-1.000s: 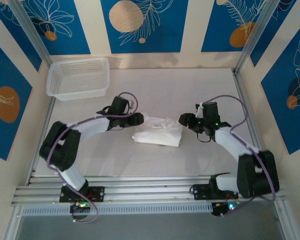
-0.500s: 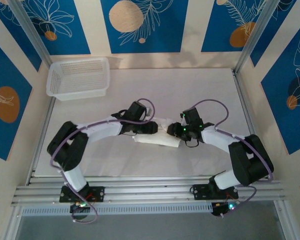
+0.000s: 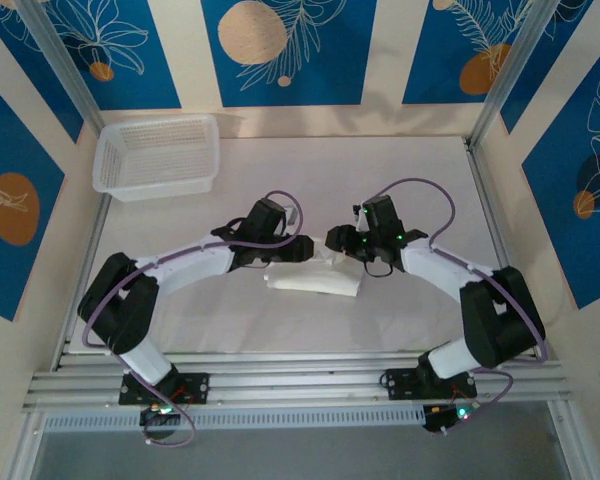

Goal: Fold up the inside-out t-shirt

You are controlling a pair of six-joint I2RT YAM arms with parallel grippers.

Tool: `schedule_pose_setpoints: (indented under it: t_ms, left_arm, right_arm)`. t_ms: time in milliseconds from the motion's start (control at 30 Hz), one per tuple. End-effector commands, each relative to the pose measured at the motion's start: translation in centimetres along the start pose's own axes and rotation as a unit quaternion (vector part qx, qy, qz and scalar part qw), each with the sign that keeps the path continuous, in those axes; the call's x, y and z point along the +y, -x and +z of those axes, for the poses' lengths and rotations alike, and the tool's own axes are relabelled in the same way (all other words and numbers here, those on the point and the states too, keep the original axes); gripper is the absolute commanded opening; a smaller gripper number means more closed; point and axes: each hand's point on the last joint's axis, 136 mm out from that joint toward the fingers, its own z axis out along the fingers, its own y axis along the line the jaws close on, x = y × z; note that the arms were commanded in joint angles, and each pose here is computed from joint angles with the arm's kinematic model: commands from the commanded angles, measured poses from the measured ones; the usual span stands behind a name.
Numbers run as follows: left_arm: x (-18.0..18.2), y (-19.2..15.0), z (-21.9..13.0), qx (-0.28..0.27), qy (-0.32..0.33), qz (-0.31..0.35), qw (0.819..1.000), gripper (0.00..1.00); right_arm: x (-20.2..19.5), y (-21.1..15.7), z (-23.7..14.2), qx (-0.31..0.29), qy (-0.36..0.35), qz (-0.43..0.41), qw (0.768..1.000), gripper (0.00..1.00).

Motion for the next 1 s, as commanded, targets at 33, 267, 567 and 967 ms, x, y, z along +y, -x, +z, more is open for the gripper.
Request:
schedule_pose_setpoints:
  t_ms: [33, 267, 567, 967]
  left_arm:
    - [1.9, -0.3, 0.9, 0.004, 0.022, -0.023, 0.999, 0.62]
    - [0.7, -0.9, 1.4, 0.009, -0.023, -0.018, 1.0, 0.62]
    - [1.2, -1.1, -0.1, -0.002, -0.014, -0.004, 1.0, 0.62]
    - [4.7, -1.4, -2.3, -0.011, 0.07, -0.014, 0.997, 0.47]
  right_arm:
    - [-0.5, 2.0, 1.4, 0.015, 0.023, 0.056, 0.998, 0.54]
    - [0.1, 5.4, 3.8, 0.026, 0.039, 0.07, 0.996, 0.54]
    - [-0.9, 9.2, 1.4, -0.019, 0.031, 0.118, 0.992, 0.52]
    - [-0.9, -0.8, -1.9, -0.005, -0.011, 0.053, 0.999, 0.0]
